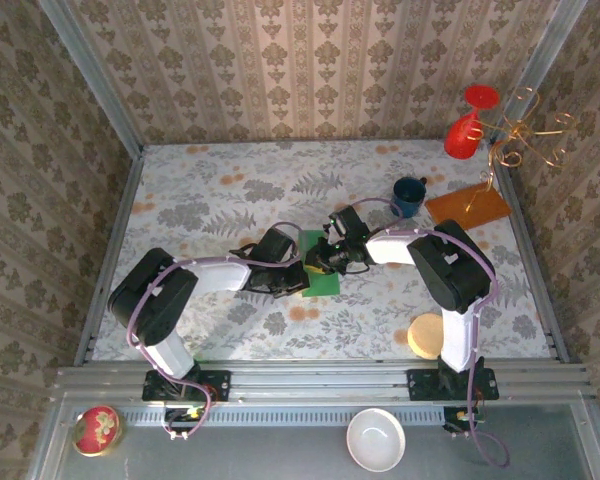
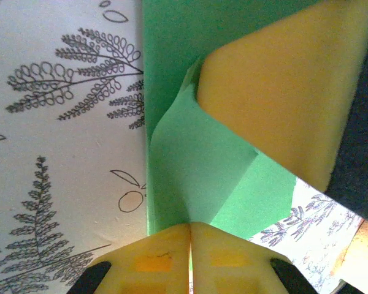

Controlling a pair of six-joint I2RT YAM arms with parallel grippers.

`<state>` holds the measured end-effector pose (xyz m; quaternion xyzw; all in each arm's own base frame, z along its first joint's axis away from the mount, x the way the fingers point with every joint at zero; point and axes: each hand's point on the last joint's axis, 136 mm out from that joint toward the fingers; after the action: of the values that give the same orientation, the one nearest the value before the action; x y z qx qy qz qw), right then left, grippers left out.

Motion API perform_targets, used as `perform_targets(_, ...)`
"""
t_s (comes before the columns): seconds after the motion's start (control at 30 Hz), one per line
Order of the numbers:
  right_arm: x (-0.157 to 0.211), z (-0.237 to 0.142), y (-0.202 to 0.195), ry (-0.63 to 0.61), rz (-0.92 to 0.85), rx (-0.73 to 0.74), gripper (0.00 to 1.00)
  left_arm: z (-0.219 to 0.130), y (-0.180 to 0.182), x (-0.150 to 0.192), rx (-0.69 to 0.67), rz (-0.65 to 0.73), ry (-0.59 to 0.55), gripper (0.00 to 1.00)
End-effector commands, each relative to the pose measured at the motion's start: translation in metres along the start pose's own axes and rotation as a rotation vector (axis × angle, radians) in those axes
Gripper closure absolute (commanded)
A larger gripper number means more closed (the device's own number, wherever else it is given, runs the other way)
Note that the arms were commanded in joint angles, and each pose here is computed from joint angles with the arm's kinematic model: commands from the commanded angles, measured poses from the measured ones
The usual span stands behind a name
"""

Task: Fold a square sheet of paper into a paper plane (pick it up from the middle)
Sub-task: Fold the triangle a second time at the center of the table.

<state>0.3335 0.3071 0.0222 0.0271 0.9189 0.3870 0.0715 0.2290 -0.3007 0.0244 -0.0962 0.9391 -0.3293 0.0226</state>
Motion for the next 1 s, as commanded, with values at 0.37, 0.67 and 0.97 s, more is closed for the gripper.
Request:
perform_targets(0.37, 0.011, 0.008, -0.024, 0.049, 0.025, 0.063, 0.82, 0.005, 0.021, 0.011, -0.078, -0.033, 0.035, 0.91)
perform_targets(0.67, 0.015, 0.011, -0.033, 0.062, 0.042, 0.097, 0.84, -0.014, -0.009, 0.001, -0.013, 0.031, -0.008, 0.9)
perform_targets(0.97, 0.015, 0.012, -0.035, 0.062, 0.061, 0.098, 0.89, -0.003, -0.017, -0.011, -0.003, 0.04, -0.029, 0.91)
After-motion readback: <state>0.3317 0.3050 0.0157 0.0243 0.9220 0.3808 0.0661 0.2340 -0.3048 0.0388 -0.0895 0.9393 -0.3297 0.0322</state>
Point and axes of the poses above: each hand's point on the last joint's axis, 136 mm out from that joint toward the fingers, its own z axis out along the fingers, its own y axis along the line the jaws close on, x = y × z, and after that the axes turned 9 degrees about -z, right-handed
